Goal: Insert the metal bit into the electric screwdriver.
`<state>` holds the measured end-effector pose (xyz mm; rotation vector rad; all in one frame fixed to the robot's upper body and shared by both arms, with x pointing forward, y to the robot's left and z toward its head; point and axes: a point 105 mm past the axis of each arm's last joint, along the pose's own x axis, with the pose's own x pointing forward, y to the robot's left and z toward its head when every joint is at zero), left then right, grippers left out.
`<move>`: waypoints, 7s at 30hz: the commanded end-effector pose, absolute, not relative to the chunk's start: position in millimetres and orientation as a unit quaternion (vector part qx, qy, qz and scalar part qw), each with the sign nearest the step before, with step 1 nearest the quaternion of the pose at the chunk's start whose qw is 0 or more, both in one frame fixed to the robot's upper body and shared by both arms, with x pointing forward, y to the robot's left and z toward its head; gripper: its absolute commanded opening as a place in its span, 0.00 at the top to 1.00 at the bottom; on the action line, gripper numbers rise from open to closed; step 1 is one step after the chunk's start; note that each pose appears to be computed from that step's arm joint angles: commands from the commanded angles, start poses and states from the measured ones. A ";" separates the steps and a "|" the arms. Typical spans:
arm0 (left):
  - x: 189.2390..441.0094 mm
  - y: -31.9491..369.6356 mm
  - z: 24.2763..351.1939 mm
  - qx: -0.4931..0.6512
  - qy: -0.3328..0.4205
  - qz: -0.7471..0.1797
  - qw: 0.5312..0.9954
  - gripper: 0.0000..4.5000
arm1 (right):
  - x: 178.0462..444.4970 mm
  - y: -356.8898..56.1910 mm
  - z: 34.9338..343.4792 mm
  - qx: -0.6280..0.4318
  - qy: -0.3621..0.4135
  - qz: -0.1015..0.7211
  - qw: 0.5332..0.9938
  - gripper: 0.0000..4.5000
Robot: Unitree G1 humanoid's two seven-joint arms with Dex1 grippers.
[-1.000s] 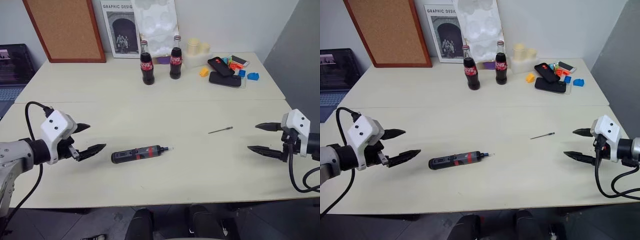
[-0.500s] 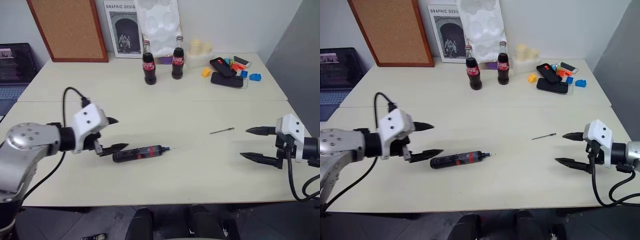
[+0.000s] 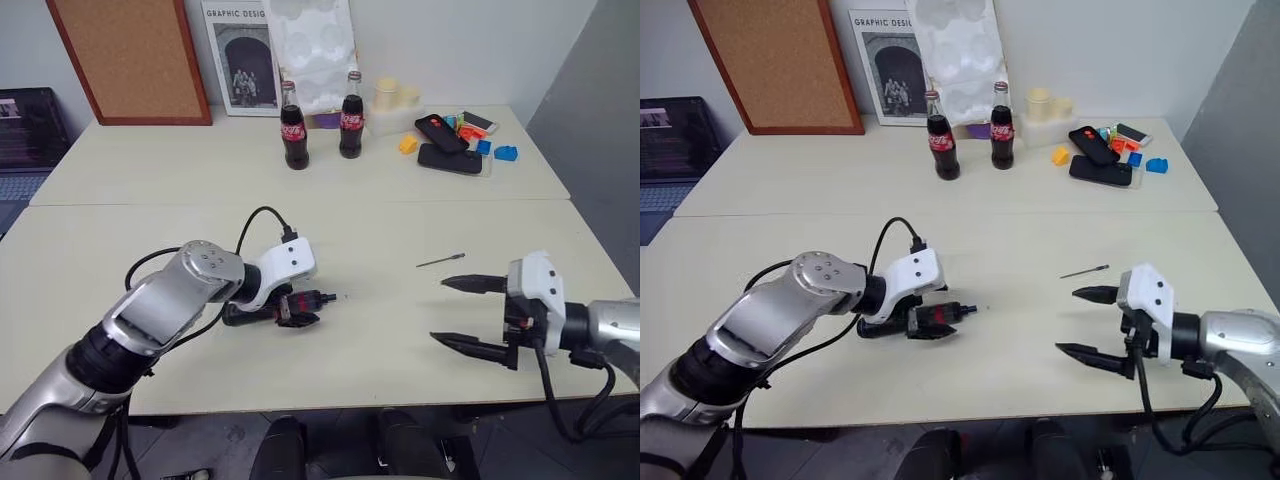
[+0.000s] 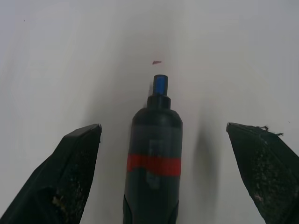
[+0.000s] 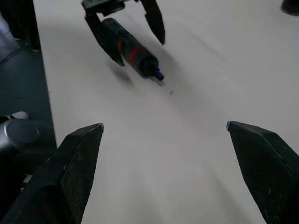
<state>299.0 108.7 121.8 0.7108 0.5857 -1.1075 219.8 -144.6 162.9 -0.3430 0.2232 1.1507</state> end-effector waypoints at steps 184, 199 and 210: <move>339.8 87.3 142.2 0.048 -0.088 -0.251 0.963 0.63 | 413.6 -176.7 136.6 -0.614 0.315 0.493 0.530 0.17; 339.9 88.8 139.7 0.050 -0.083 -0.246 0.964 0.63 | 410.0 -171.9 126.5 -0.601 0.328 0.506 0.525 0.93; 337.0 84.1 138.9 0.047 -0.074 -0.279 0.956 0.63 | 407.1 -156.6 155.3 -0.559 0.252 0.550 0.567 1.00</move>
